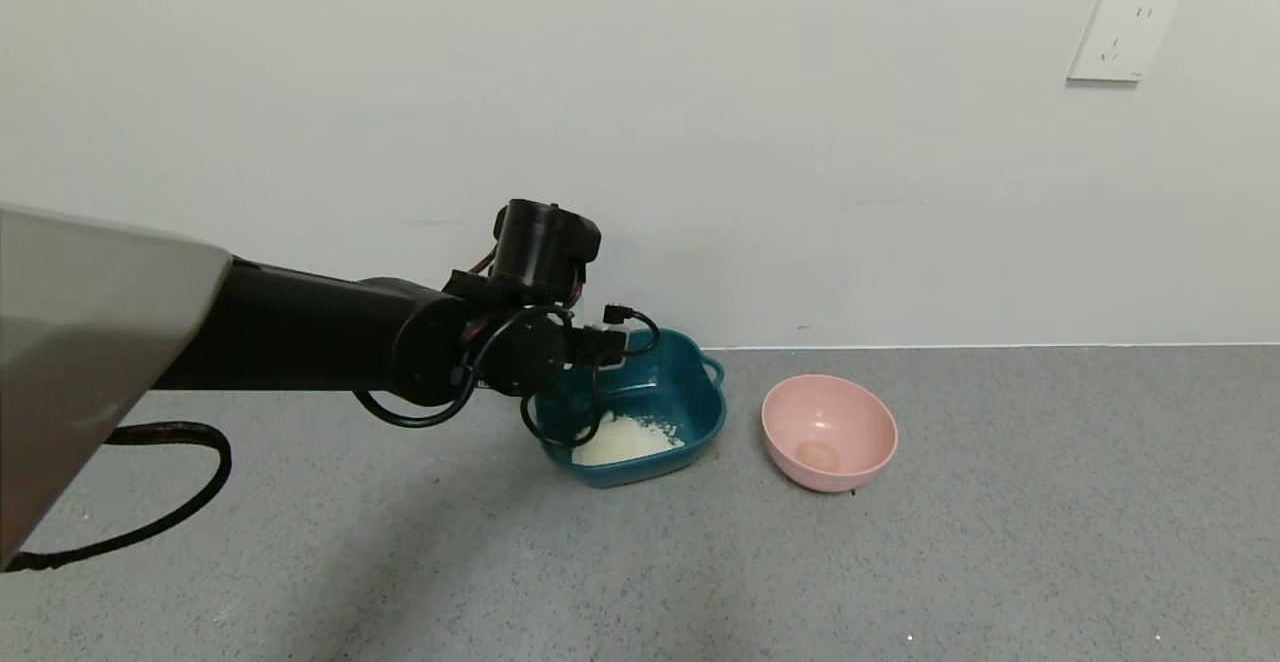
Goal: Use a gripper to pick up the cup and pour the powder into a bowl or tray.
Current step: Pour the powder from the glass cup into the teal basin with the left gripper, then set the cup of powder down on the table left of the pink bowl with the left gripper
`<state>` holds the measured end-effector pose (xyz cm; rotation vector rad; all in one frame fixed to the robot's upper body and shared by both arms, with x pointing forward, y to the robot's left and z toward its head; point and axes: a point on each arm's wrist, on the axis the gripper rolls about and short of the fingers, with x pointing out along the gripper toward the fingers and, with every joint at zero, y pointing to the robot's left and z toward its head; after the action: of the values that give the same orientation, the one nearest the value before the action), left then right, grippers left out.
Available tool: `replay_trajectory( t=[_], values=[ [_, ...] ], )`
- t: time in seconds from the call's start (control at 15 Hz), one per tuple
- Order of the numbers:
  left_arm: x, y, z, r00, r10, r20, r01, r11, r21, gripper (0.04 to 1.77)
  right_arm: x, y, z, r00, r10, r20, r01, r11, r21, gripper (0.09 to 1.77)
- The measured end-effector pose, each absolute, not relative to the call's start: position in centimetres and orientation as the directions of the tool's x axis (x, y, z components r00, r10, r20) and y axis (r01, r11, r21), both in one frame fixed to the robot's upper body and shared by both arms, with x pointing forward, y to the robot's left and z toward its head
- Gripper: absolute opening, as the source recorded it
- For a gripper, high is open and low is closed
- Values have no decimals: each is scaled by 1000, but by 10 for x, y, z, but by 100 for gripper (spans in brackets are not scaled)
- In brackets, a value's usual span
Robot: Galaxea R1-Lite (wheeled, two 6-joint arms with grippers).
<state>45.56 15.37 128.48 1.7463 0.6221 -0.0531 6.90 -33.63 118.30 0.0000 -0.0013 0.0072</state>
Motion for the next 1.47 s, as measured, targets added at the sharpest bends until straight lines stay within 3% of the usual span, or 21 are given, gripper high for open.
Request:
replay_trajectory(
  t=[0.4, 0.8, 1.07, 1.47],
  values=[
    [439, 180, 1300, 814, 309, -491, 444, 214, 870, 125, 69, -336, 1183, 1000, 7, 1, -7, 1000, 0, 171],
    [425, 219, 1332, 832, 197, -518, 335, 565, 754, 125, 69, -336, 1183, 1000, 7, 1, -7, 1000, 0, 171],
    [413, 243, 1345, 843, 103, -527, 266, 773, 576, 125, 69, -336, 1183, 1000, 6, 1, -6, 1000, 0, 171],
    [391, 273, 1358, 855, 2, -518, 151, 956, 253, 125, 69, -336, 1183, 1000, 6, 1, -6, 1000, 0, 171]
  ],
)
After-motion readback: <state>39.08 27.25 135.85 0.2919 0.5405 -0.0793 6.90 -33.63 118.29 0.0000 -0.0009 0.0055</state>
